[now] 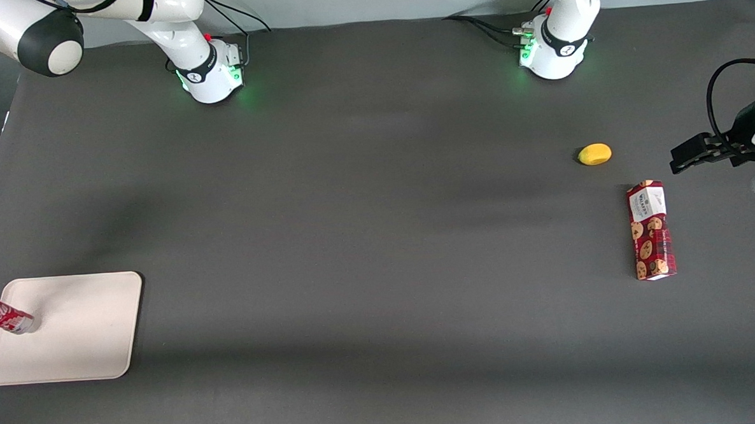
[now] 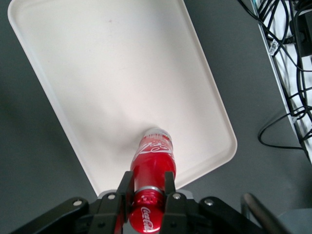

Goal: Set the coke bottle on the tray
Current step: 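Lower the bottle onto the tray and open the right gripper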

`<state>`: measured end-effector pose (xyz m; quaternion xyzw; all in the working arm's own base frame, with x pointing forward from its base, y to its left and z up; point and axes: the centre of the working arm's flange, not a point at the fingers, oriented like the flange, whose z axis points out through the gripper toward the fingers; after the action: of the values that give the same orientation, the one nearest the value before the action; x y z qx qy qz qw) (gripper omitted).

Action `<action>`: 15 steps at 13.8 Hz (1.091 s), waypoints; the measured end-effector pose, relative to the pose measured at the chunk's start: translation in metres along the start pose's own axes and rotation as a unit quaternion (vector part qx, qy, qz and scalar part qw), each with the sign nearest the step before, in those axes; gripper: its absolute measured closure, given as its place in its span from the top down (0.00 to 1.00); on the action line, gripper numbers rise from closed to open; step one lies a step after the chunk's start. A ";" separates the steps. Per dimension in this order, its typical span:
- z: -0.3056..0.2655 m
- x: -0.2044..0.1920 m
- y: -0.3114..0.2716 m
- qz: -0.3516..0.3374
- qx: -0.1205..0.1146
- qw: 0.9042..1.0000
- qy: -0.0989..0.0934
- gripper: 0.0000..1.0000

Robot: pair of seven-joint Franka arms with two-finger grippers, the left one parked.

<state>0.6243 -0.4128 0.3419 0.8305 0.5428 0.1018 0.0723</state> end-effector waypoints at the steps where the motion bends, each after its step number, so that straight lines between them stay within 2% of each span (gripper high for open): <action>1: 0.003 0.001 -0.001 0.001 0.002 1.000 0.001 0.30; 4: 0.007 0.001 -0.002 0.004 0.005 1.000 0.001 0.30; 5: 0.007 0.001 -0.002 0.005 0.005 1.000 0.001 0.34; 11: 0.005 0.003 -0.001 0.008 0.005 1.000 0.003 0.99; 13: -0.002 0.011 0.000 0.013 0.013 1.000 0.005 1.00; 15: -0.024 0.026 0.001 0.014 0.029 0.999 -0.004 1.00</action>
<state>0.6297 -0.3890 0.3679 0.8404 0.5332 0.0834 0.0487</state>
